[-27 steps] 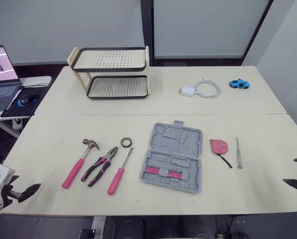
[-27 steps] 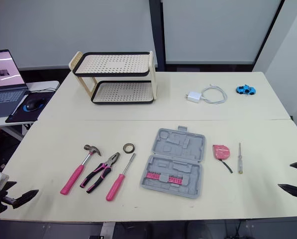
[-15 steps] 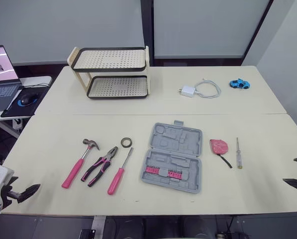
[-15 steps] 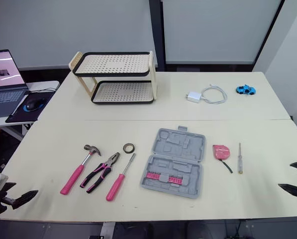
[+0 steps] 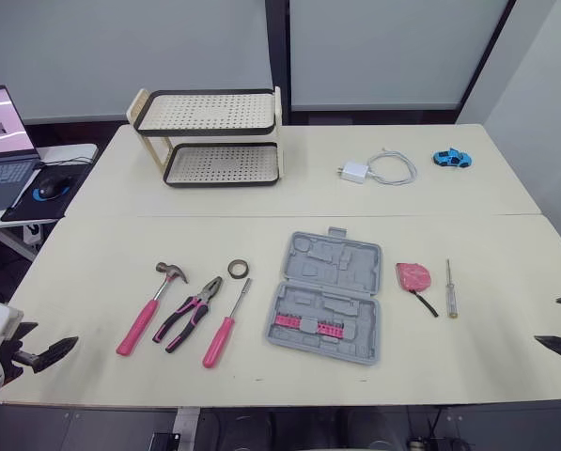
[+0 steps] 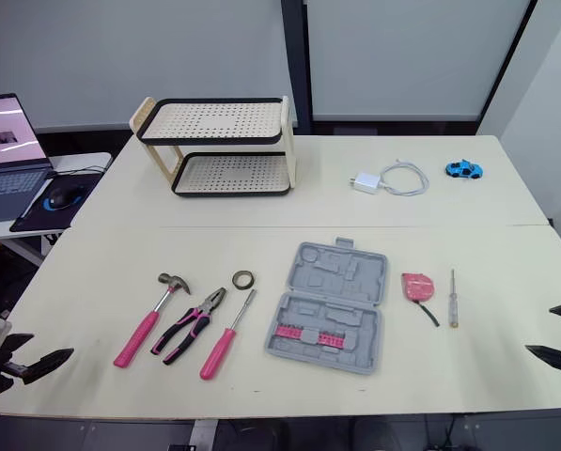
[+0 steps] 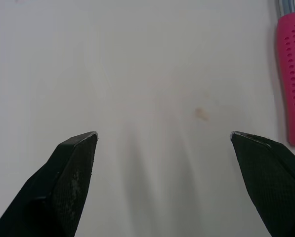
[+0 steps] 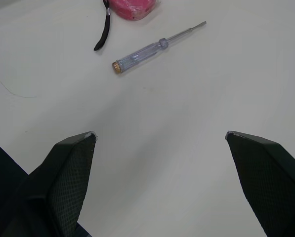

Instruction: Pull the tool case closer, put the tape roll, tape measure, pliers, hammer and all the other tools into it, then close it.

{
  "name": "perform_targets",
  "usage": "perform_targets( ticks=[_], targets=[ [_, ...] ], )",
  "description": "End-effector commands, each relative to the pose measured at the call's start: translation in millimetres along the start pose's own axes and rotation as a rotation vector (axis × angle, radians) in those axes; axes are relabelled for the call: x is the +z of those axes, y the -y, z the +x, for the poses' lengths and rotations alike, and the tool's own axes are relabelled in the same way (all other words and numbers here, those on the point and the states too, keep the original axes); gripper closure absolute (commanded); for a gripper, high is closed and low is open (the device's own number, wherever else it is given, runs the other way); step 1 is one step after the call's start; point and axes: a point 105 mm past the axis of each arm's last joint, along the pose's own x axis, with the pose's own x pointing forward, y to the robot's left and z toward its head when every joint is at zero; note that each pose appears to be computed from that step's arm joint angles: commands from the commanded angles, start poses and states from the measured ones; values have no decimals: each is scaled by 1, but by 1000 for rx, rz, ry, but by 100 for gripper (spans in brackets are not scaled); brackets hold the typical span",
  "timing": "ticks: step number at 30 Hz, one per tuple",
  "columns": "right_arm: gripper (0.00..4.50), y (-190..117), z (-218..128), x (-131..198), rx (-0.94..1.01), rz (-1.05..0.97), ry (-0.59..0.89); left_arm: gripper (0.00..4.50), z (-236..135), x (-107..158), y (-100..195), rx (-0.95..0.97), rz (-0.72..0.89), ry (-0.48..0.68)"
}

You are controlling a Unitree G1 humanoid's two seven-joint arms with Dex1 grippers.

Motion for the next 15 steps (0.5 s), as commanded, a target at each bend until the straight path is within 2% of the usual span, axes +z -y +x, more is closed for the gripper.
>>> perform_targets(
  ticks=[1, 15],
  targets=[
    [0, 6, -3, 6, -36, 5, 38, 2, -6, 14, -6, 17, 15, 46],
    [0, 5, -3, 3, -68, 9, 46, 2, -14, 26, -4, -16, 64, 55]
  ],
)
